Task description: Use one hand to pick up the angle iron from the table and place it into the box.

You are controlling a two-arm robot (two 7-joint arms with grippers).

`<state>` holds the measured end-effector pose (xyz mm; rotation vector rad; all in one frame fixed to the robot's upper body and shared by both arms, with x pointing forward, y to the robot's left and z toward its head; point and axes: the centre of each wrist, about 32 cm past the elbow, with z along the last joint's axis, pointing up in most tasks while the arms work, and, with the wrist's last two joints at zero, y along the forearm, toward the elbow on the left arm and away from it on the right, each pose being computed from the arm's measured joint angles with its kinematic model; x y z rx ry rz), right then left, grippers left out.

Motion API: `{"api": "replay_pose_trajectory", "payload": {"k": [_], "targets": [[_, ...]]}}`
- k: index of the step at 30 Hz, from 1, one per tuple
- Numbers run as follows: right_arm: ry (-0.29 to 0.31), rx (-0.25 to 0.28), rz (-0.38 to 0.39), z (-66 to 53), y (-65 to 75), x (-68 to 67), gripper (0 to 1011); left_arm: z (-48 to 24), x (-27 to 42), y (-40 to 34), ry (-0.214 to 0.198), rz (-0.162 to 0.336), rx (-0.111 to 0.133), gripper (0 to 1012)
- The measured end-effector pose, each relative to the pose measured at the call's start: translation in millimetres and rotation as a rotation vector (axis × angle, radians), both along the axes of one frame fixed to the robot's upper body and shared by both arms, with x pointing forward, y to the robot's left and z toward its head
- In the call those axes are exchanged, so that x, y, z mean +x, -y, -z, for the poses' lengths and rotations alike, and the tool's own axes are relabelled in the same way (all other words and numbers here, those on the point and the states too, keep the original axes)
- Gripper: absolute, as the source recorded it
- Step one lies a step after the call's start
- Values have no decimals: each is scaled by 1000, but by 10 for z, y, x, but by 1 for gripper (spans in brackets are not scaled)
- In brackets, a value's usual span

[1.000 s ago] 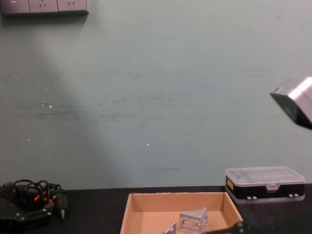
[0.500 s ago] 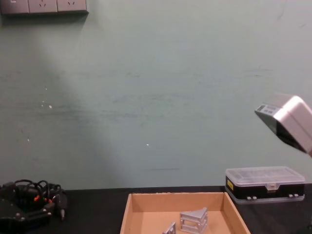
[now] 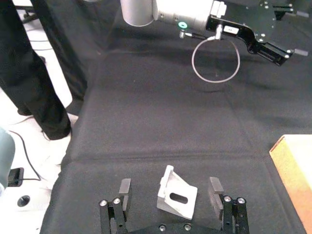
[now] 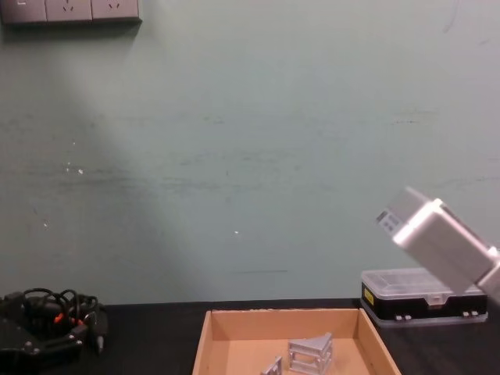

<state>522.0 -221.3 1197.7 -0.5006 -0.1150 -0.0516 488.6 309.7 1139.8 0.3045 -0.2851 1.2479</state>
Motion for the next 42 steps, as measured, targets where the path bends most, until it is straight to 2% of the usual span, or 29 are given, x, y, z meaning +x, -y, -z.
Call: {"api": "replay_pose_trajectory", "payload": {"k": [9, 15, 21, 30, 42], "targets": [[3, -29, 34, 49, -114, -76, 1000, 0, 0, 0, 0, 0, 0, 1011], [-7, -46, 48, 105, -184, -62, 1000, 0, 0, 0, 0, 0, 0, 1011], [-50, -78, 53, 136, -256, -15, 1000, 0, 0, 0, 0, 0, 0, 1011], [-64, -91, 48, 162, -313, 26, 1000, 0, 0, 0, 0, 0, 0, 1011], [-67, -91, 46, 171, -319, 40, 1000, 0, 0, 0, 0, 0, 0, 1011]]}}
